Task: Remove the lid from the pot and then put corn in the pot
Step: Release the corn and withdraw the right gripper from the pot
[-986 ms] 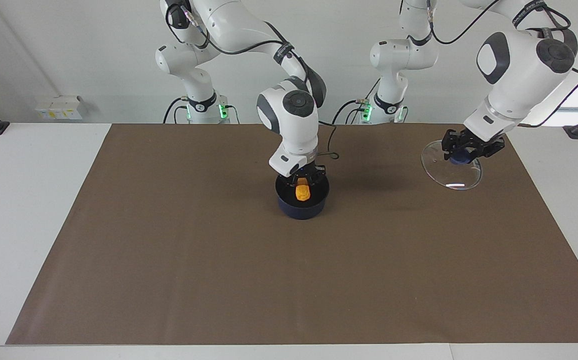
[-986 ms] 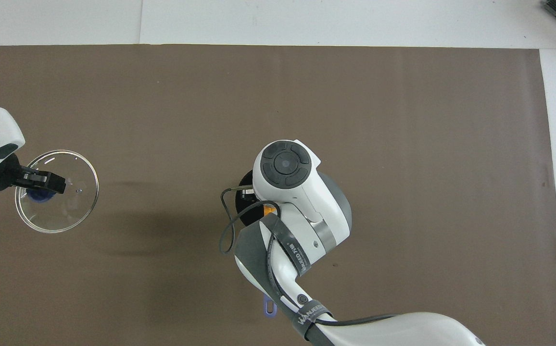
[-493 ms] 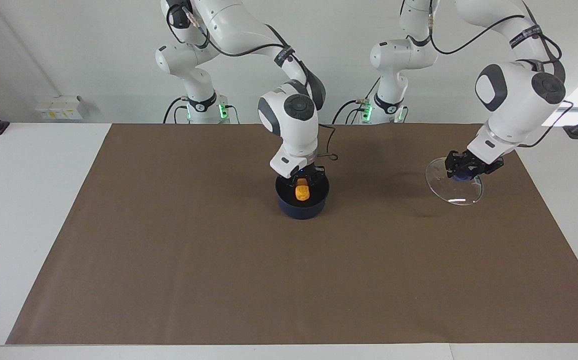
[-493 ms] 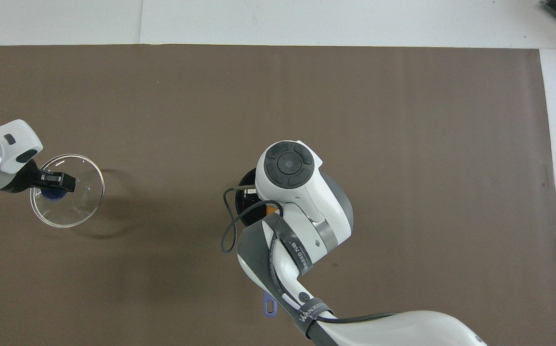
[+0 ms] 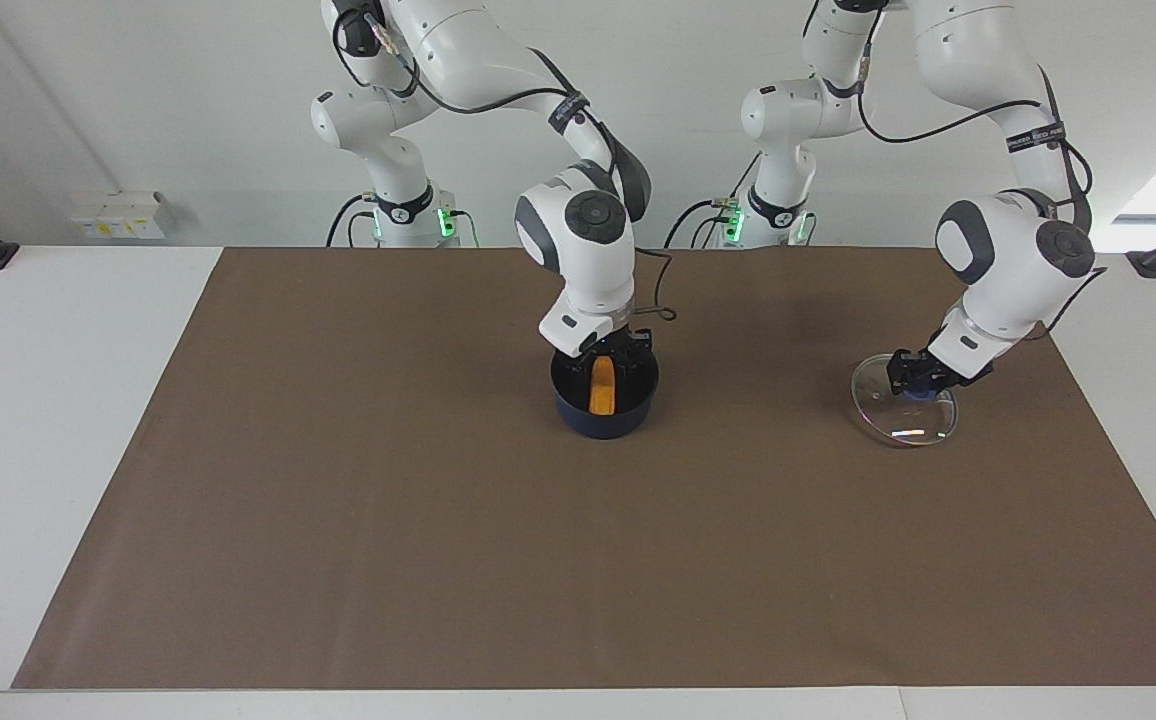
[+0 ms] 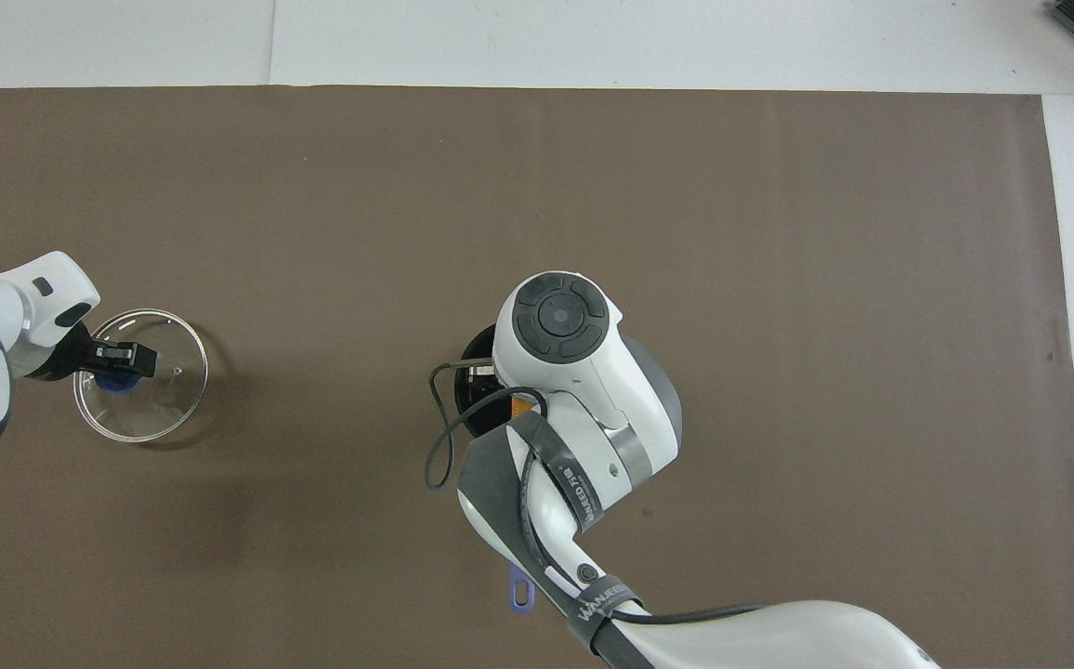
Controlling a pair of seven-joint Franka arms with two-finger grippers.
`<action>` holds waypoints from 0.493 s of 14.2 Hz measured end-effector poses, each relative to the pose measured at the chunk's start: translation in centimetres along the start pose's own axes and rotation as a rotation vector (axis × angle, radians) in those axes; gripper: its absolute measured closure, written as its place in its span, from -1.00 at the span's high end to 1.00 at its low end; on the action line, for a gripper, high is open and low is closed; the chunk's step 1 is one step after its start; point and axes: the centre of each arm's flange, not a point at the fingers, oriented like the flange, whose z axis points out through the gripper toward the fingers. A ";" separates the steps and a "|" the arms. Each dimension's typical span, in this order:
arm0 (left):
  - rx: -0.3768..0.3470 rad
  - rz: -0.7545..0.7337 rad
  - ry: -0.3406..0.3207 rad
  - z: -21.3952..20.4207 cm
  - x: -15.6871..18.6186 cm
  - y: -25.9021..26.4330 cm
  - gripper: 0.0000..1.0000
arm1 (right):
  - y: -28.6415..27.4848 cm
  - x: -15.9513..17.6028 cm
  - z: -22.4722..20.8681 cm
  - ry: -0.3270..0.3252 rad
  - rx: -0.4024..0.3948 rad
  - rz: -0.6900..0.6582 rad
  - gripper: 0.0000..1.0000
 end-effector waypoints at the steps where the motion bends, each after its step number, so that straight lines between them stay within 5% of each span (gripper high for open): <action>1: 0.000 0.001 0.006 0.1 -0.2 -1.2 0.22 | 1.0 0.5 -1.7 0.018 0.006 0.013 1.00; 6: 0.002 -0.007 0.017 0.9 -0.6 -3.5 0.23 | 13.1 3.3 -13.5 0.053 -0.004 0.017 1.00; 7: 0.003 -0.004 0.019 1.1 -0.6 -3.8 0.37 | 15.5 3.4 -15.2 0.051 -0.005 0.018 1.00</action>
